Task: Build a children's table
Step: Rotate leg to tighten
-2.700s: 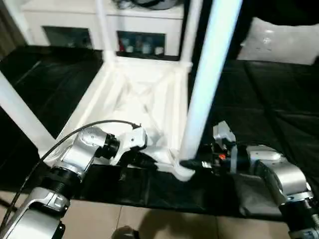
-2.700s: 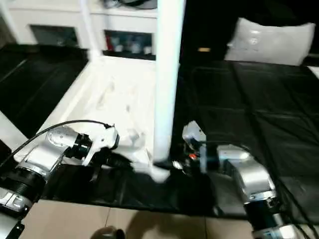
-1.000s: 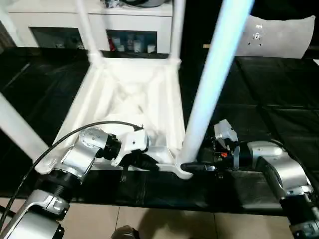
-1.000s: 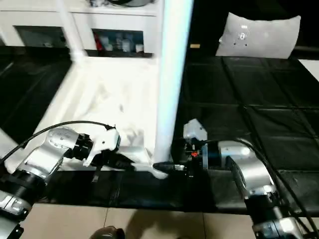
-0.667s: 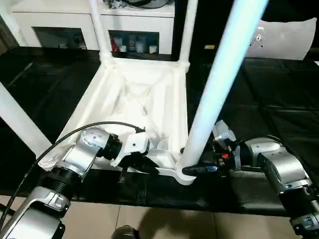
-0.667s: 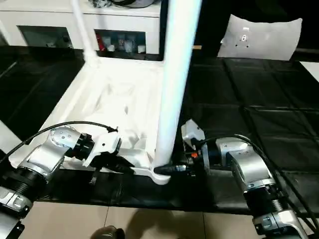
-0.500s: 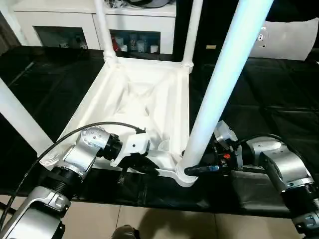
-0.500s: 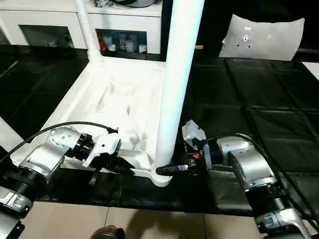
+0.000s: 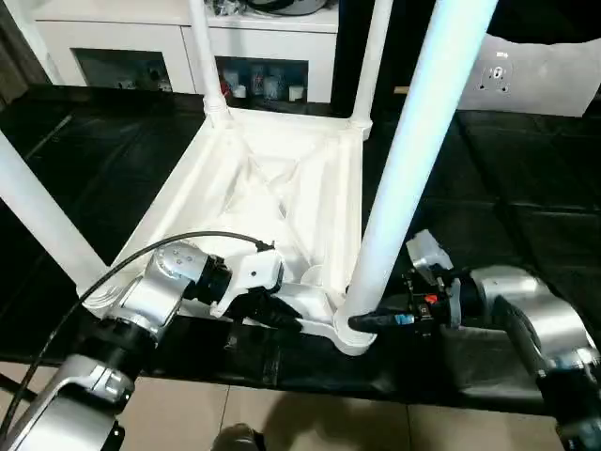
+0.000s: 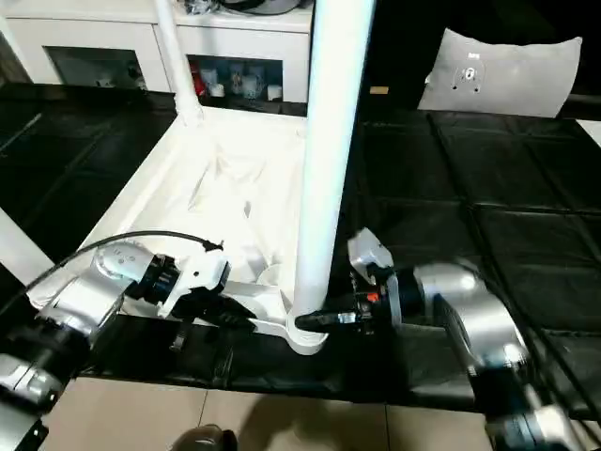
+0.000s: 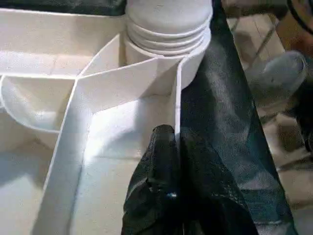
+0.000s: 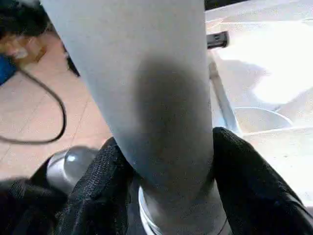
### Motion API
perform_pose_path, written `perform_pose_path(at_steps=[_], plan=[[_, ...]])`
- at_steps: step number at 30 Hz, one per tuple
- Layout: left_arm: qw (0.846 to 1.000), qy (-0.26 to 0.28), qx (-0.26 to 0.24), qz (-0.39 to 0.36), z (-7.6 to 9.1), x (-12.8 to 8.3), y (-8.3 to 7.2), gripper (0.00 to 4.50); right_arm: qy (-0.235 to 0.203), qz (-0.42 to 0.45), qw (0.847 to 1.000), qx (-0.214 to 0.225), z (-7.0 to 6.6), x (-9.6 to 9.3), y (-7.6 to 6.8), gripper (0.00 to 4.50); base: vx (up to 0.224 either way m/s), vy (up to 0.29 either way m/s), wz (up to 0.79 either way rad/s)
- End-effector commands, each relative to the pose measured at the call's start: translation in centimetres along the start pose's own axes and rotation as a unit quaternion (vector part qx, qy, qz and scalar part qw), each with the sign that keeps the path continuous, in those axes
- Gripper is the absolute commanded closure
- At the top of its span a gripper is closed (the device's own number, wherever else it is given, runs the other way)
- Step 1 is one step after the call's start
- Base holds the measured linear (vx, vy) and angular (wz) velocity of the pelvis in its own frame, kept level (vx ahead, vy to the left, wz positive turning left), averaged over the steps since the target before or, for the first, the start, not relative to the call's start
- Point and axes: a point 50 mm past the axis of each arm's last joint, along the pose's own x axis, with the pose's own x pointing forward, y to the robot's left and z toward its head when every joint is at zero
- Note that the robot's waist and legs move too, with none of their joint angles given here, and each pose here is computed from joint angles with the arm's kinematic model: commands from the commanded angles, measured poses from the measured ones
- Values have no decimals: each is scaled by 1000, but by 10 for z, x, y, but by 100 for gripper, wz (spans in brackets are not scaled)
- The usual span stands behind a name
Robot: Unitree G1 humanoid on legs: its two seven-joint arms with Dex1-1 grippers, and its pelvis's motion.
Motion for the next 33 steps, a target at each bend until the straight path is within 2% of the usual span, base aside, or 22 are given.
perform_pose_path(at_steps=[1, 6, 9, 13, 15, 17, 18, 20, 21, 23, 25, 28, 29, 31, 32, 33], plan=[[998, -48, 2, 45, 18, 10, 8, 450, -30, 19, 999, 34, -2, 22, 7, 245, 0, 0, 0], [991, -59, -33, 115, 26, 20, 17, 450, -51, -86, 993, 61, -8, 45, 2, 245, 0, 0, 0], [987, -64, -42, 141, 32, 24, 20, 450, -57, -113, 989, 72, -9, 54, 1, 245, 0, 0, 0], [974, -70, -68, 203, 44, 34, 29, 450, -72, -194, 972, 108, -10, 75, -4, 245, 0, 0, 0], [972, -70, -72, 214, 46, 36, 31, 450, -77, -211, 968, 115, -9, 78, -6, 245, 0, 0, 0], [966, -71, -82, 235, 50, 40, 33, 450, -85, -249, 956, 129, -7, 85, -11, 245, 0, 0, 0], [956, -72, -95, 269, 55, 46, 36, 450, -93, -306, 937, 144, -2, 96, -20, 245, 0, 0, 0], [951, -71, -99, 283, 56, 48, 37, 450, -95, -325, 929, 150, 1, 101, -24, 245, 0, 0, 0], [945, -65, -101, 304, 59, 50, 39, 450, -98, -354, 917, 156, 4, 109, -28, 245, -38, 50, -16], [942, -60, -101, 314, 60, 51, 40, 450, -99, -369, 910, 158, 6, 112, -30, 245, 0, 0, 0], [935, -51, -95, 338, 63, 53, 42, 450, -97, -386, 903, 159, 11, 125, -31, 245, -28, -9, 1], [936, -47, -84, 338, 64, 53, 42, 450, -102, -383, 907, 143, 13, 127, -31, 245, -17, -56, 3], [939, -39, -78, 334, 62, 51, 41, 450, -113, -391, 903, 135, 14, 121, -33, 189, 74, -62, -28], [942, -26, -74, 327, 56, 44, 39, 450, -126, -399, 899, 126, 14, 107, -36, 175, 54, 5, -33], [942, -25, -74, 326, 56, 44, 39, 450, -126, -400, 899, 125, 14, 107, -37, 173, 0, 0, 0], [943, -20, -73, 325, 52, 39, 38, 450, -131, -399, 900, 119, 13, 98, -38, 147, 0, 0, 0]])
